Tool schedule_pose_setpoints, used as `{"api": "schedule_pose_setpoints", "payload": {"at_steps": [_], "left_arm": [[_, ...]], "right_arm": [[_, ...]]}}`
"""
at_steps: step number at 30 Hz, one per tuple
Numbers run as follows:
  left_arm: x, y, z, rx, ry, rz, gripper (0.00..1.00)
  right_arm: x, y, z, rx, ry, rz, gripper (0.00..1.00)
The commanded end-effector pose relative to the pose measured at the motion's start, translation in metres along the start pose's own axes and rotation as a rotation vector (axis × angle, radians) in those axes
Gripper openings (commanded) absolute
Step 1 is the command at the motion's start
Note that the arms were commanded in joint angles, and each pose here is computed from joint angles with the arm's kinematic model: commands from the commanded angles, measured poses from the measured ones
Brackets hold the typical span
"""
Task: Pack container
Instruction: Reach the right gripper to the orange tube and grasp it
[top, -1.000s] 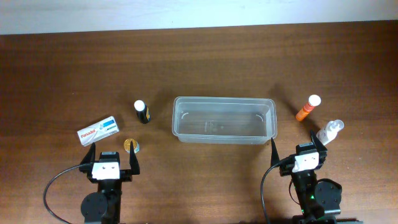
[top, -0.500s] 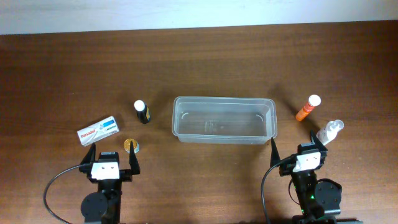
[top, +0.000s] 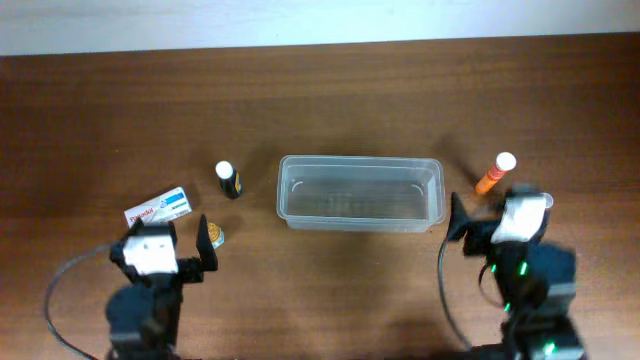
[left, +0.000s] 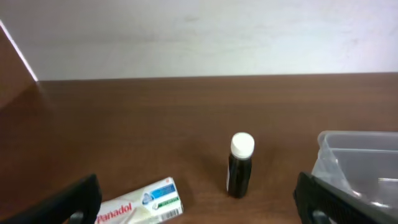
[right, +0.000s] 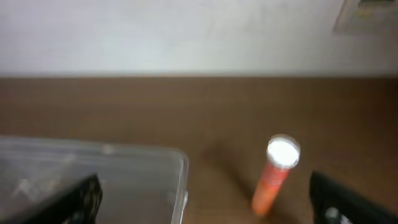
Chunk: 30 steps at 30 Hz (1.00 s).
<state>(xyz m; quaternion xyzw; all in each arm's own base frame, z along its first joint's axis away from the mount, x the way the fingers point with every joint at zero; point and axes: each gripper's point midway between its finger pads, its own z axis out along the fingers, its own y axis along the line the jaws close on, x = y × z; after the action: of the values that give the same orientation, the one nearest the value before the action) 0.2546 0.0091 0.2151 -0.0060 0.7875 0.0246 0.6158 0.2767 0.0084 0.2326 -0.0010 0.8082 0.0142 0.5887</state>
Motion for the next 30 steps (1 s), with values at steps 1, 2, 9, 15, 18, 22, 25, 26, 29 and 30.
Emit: {"api": "schedule_pose_setpoints", "payload": {"at_steps": [1, 2, 9, 15, 18, 22, 25, 26, 29, 30], "left_arm": [[-0.022, 0.004, 0.011, -0.021, 0.093, -0.01, 0.99], [-0.024, 0.004, 0.015, -0.018, 0.135, -0.008, 0.99], [-0.023, 0.0, 0.046, 0.006, 0.494, 0.002, 1.0], [-0.015, -0.024, 0.069, 0.154, 0.692, -0.058, 0.99], [-0.004, -0.021, 0.078, 0.154, 0.737, -0.075, 0.99], [0.007, -0.021, 0.084, 0.152, 0.773, -0.079, 0.99], [0.008, -0.02, 0.085, 0.149, 0.778, -0.078, 0.99], [0.008, -0.02, 0.085, 0.149, 0.778, -0.077, 0.99], [0.008, -0.02, 0.085, 0.149, 0.778, -0.077, 0.99], [0.008, -0.02, 0.085, 0.149, 0.778, -0.077, 1.0]], "right_arm": [[-0.041, -0.008, 0.012, 0.045, 0.073, 0.016, 0.98], [-0.047, -0.012, 0.017, 0.057, 0.129, 0.021, 0.98], [-0.068, -0.047, 0.055, 0.095, 0.504, 0.12, 0.98], [-0.039, -0.076, 0.086, 0.133, 0.744, 0.201, 0.98], [-0.013, -0.089, 0.099, 0.153, 0.826, 0.234, 0.98], [0.023, -0.096, 0.112, 0.158, 0.944, 0.263, 0.98], [0.045, -0.097, 0.122, 0.156, 1.01, 0.274, 0.98], [0.051, -0.098, 0.125, 0.155, 1.025, 0.276, 0.98], [0.07, -0.099, 0.136, 0.153, 1.068, 0.282, 0.99], [0.076, -0.1, 0.139, 0.153, 1.082, 0.284, 0.99]]}}
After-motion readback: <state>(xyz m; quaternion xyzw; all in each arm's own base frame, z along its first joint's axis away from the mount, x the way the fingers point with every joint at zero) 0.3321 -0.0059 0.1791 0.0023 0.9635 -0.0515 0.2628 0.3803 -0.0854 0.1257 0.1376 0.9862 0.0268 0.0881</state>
